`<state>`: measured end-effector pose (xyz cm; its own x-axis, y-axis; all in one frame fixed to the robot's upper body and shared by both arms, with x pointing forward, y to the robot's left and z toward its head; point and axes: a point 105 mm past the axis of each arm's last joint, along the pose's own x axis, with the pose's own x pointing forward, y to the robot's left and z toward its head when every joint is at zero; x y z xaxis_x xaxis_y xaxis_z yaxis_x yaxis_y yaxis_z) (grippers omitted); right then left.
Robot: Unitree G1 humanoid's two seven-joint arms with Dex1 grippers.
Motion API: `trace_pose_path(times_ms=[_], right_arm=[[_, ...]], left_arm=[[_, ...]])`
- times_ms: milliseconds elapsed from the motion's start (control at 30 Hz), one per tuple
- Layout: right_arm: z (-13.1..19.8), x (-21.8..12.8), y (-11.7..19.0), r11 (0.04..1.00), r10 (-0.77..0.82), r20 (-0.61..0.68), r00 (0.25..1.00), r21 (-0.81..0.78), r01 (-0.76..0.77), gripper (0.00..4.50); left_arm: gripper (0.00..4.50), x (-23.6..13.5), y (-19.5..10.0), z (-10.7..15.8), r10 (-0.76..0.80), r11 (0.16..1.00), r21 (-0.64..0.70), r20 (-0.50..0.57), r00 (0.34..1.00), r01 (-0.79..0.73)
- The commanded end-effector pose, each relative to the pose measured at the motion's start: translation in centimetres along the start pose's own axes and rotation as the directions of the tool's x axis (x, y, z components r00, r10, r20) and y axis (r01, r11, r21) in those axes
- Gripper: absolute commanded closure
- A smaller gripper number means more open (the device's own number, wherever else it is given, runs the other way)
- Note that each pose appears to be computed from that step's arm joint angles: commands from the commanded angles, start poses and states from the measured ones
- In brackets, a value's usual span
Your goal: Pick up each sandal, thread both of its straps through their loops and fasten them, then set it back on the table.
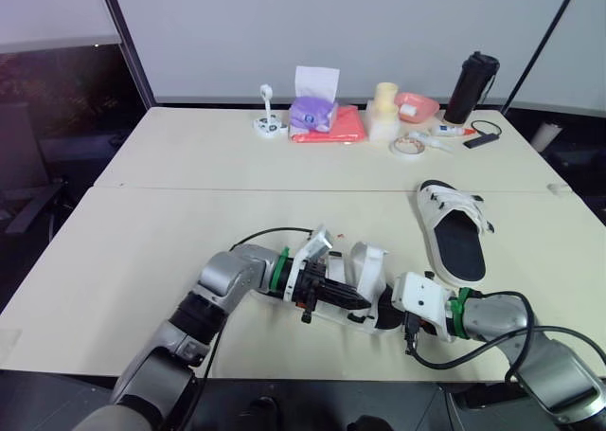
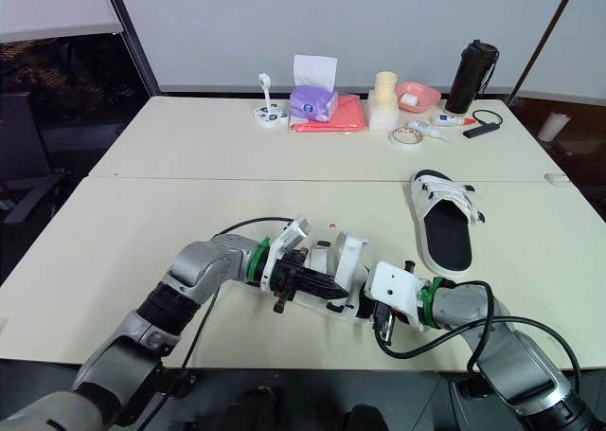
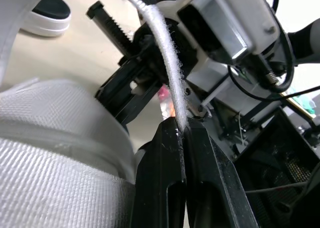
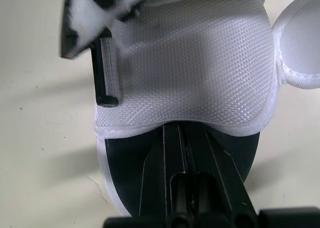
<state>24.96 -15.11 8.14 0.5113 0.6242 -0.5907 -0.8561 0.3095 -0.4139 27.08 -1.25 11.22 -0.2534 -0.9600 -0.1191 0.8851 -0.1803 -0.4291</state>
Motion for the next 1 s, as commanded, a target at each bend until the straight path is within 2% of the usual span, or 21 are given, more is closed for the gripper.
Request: trace_pose_path(times_ms=[33,200,333,1000], right_arm=[[-3.3,0.8,3.3,0.984,0.141,-0.104,0.985,0.129,-0.127,4.50],[-3.3,0.9,3.4,0.983,0.139,-0.106,0.985,0.131,-0.125,4.50],[-3.4,0.9,3.5,0.983,0.138,-0.109,0.984,0.133,-0.123,4.50],[-3.6,1.0,3.4,0.985,0.123,-0.116,0.986,0.136,-0.107,4.50]], left_arm=[[4.45,0.5,0.3,0.6,-0.007,1.000,0.019,0.010,1.000,0.007],[4.45,0.4,0.3,2.3,-0.025,1.000,0.016,0.057,0.998,0.025],[4.45,0.6,0.8,2.6,-0.016,1.000,0.016,0.068,0.998,0.015],[4.45,1.8,-0.2,-0.9,-0.056,0.996,0.061,-0.062,0.997,0.060]])
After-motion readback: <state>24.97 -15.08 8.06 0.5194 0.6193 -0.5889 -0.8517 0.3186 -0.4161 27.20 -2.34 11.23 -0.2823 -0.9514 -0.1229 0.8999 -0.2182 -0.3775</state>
